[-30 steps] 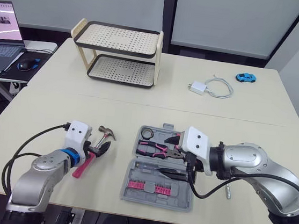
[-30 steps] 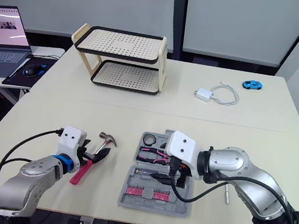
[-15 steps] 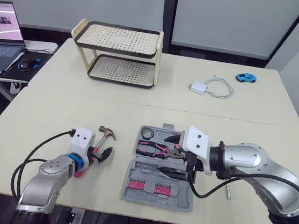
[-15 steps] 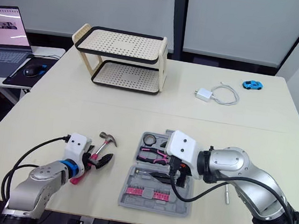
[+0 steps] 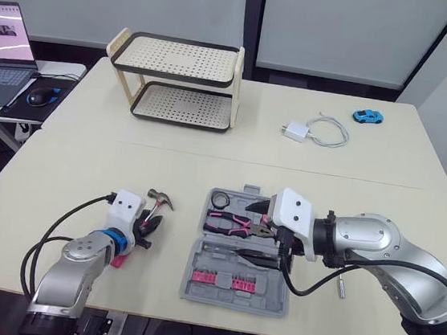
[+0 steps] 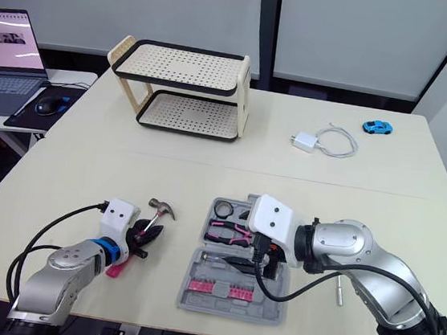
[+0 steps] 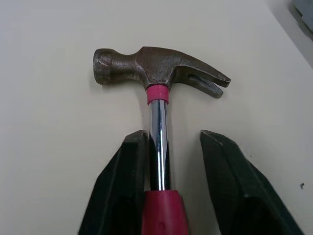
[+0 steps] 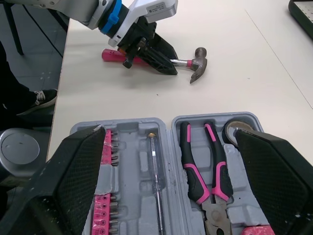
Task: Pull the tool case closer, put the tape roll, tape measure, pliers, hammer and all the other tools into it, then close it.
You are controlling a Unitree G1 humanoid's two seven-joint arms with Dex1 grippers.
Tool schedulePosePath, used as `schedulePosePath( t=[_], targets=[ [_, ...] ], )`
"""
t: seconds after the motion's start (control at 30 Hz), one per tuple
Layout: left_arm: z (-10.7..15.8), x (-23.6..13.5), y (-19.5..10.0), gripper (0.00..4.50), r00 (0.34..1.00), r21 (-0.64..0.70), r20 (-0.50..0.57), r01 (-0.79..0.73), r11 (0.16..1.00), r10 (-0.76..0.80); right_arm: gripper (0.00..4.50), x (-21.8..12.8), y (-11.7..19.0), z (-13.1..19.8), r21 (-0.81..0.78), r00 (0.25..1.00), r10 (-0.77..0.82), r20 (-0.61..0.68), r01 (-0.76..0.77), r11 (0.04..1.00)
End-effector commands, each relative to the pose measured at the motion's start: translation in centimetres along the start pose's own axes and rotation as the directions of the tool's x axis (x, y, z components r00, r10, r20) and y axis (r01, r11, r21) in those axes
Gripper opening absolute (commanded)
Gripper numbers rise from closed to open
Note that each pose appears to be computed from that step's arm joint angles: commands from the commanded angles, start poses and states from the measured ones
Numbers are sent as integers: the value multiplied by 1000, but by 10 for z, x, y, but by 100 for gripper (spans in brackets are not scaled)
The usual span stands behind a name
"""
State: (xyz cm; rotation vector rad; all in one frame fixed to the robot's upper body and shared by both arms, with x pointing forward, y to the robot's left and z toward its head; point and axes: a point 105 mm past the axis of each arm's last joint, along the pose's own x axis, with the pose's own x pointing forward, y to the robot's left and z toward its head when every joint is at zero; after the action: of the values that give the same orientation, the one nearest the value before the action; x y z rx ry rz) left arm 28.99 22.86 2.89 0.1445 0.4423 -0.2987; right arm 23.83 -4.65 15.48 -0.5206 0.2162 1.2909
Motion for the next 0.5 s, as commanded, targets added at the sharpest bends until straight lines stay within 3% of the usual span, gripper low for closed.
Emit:
schedulePosePath(
  t=[0.03,0.3,0.43,0.5],
  targets=[
    [-6,-3,1,41,1000,-22,-7,-6,1000,6,450,-3,-2,12,-57,999,-20,35,22,998],
    [23,-17,8,38,995,48,99,22,999,-26,450,-7,-3,12,-66,998,-45,49,48,997],
    [46,-33,-4,34,970,232,133,167,958,-201,450,-17,2,12,-84,997,-42,67,48,995],
    [56,-42,-17,3,936,319,129,272,908,-327,450,-24,6,8,-93,997,-34,64,40,995]
  ],
)
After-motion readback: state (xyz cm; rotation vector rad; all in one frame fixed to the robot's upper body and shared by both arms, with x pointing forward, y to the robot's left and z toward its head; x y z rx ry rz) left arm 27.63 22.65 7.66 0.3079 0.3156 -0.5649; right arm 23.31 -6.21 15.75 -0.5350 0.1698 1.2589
